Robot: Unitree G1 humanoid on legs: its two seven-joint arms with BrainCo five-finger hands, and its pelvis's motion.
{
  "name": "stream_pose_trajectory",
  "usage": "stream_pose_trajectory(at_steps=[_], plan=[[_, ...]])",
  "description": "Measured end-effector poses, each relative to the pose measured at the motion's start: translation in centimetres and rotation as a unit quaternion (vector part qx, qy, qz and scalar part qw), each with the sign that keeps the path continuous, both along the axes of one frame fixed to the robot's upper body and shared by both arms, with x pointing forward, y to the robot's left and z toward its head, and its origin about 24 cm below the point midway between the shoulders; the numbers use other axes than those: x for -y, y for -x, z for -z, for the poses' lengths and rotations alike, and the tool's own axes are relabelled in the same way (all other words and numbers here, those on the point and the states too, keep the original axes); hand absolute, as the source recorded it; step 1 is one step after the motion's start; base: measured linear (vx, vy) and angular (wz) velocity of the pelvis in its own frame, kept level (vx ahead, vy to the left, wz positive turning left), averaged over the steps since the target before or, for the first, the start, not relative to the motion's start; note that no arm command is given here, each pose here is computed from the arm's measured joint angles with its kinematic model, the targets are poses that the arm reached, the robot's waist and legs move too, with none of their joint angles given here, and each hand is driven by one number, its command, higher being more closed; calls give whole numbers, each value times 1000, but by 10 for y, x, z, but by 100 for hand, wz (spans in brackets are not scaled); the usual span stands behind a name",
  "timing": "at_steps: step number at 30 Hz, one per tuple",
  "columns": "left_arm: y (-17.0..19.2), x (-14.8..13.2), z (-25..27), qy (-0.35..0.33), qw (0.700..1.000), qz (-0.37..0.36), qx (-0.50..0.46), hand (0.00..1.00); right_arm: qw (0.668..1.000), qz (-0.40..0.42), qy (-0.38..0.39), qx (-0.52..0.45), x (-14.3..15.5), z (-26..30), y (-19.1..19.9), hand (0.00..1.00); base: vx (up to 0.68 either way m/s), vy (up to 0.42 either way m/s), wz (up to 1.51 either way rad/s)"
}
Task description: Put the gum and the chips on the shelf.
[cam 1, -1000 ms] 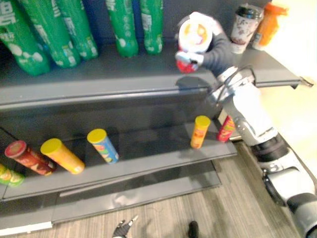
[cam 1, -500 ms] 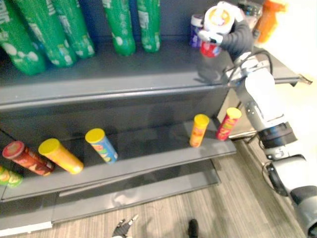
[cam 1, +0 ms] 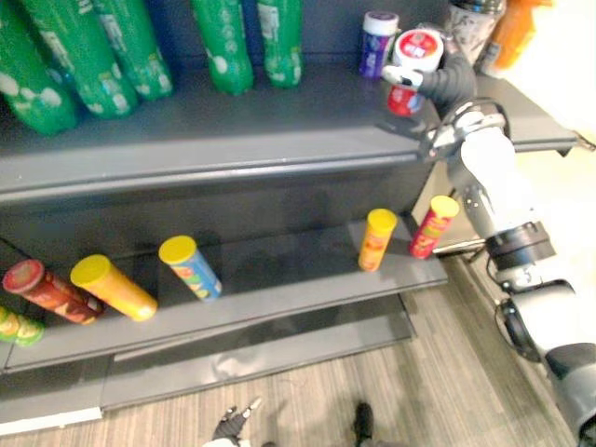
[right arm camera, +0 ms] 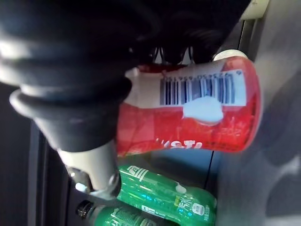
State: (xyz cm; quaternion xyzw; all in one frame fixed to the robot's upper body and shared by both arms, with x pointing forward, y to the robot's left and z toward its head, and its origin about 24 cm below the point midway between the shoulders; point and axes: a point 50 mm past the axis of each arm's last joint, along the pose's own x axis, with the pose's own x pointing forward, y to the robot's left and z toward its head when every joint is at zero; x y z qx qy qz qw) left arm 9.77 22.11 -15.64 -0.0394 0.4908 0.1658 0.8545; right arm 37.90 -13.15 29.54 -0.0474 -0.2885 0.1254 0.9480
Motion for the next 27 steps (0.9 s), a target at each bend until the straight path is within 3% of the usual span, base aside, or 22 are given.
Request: stream_pose_trajectory(at_steps=[27], plan=[[-2,0,-1,-1,1000,1,5,0,1000,-26,7,-10,-11,7,0,100,0,0,0]])
